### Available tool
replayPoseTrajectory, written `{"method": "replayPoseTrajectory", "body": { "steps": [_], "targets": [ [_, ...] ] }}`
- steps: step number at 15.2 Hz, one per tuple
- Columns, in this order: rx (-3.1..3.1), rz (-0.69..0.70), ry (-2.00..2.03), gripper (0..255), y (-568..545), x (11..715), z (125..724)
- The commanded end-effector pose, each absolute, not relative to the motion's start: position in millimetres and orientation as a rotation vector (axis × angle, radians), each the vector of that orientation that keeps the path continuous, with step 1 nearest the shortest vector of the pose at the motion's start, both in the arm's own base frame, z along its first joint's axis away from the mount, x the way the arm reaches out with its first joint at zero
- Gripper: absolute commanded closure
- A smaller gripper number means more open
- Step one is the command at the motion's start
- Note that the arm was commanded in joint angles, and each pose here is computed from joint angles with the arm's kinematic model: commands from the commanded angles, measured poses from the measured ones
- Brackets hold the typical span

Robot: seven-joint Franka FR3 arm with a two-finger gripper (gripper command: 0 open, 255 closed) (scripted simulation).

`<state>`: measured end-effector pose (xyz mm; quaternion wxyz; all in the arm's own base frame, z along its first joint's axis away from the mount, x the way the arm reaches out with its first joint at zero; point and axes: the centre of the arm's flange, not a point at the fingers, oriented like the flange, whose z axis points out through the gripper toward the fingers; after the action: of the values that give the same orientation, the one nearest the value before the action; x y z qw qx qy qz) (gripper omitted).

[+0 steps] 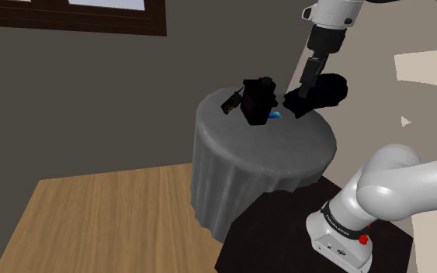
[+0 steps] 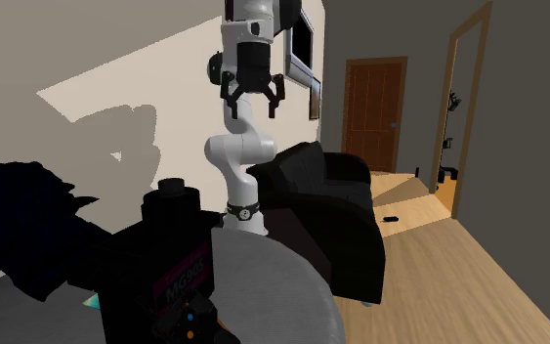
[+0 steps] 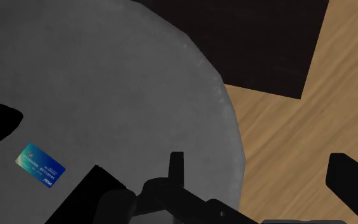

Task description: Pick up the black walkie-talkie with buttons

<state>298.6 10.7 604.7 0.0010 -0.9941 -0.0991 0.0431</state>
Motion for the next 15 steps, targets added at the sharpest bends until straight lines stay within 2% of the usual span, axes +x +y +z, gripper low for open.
{"method": "replayPoseTrajectory", "body": {
  "steps": [1, 15],
  "targets": [
    [-3.121, 0.135, -0.311, 0, 11, 299, 605],
    [-3.092, 0.378, -0.922, 0, -28, 462, 508]
  ]
}}
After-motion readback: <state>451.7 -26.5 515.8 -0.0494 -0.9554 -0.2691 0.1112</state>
